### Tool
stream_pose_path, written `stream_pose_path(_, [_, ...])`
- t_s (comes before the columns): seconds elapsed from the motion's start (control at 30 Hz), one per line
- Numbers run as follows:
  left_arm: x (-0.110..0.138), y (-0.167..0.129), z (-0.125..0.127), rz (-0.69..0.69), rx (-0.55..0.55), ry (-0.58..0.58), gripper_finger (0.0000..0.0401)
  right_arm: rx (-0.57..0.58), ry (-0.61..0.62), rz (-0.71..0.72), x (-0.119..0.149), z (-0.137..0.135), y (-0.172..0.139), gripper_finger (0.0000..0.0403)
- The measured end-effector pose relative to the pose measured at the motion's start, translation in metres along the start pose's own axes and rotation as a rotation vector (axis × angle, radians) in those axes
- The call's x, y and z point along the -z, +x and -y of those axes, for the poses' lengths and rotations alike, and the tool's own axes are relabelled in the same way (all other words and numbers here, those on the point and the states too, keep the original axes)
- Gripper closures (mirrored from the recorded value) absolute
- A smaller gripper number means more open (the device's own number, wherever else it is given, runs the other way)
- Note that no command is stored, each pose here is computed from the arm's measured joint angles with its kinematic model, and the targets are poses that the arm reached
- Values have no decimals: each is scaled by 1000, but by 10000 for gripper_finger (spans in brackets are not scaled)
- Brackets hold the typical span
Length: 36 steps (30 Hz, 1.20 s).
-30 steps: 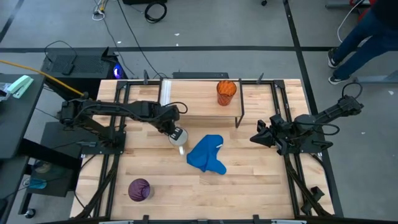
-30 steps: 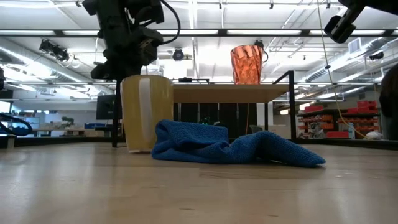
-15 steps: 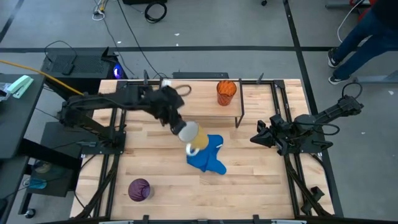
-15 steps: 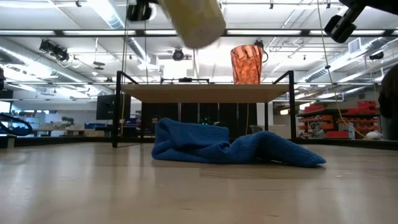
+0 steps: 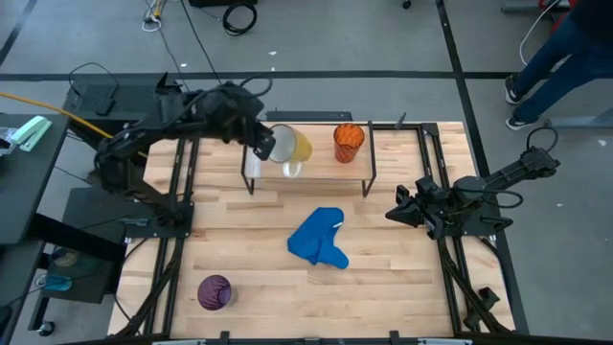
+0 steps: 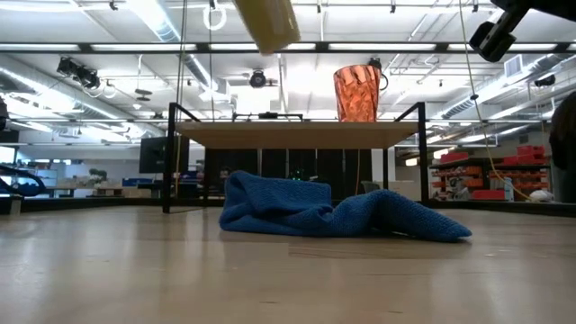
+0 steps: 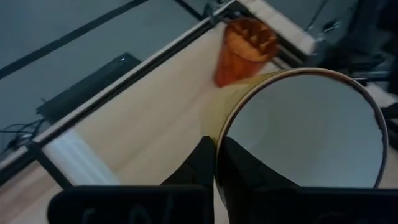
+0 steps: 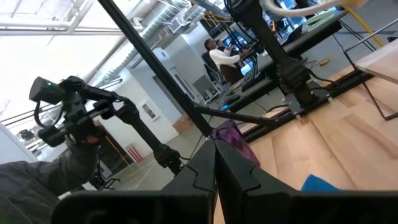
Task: Stack small to large cups/mugs on shelf
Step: Put the yellow mug on the shelf
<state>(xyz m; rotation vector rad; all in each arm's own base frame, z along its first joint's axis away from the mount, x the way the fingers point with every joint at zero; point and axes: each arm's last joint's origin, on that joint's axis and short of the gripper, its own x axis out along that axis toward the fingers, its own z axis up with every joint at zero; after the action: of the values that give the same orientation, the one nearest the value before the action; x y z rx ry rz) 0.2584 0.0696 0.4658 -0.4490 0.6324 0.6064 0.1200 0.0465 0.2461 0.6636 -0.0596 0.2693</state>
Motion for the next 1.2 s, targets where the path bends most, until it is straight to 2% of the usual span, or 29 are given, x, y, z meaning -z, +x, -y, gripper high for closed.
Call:
stream_pose_path(0.13, [-9, 25, -8, -63, -29, 21, 384, 0, 10, 0, 0, 0, 0, 386])
stream_pose_path(0.33, [-23, 69, -25, -189, 48, 31, 384, 0, 29, 0, 0, 0, 0, 386])
stream_pose_path(0.47, [-35, 89, -35, -212, 29, 44, 384, 0, 30, 0, 0, 0, 0, 386])
stream_pose_path(0.7, [-54, 109, -40, -236, 12, 65, 384, 0, 29, 0, 0, 0, 0, 386])
stream_pose_path(0.97, [-44, 130, -43, -370, 20, 106, 385, 1, 29, -1, 0, 0, 0, 386])
stream_pose_path(1.2, [-50, 135, -41, -314, 31, 102, 385, 5, 27, -6, 1, 0, 0, 386])
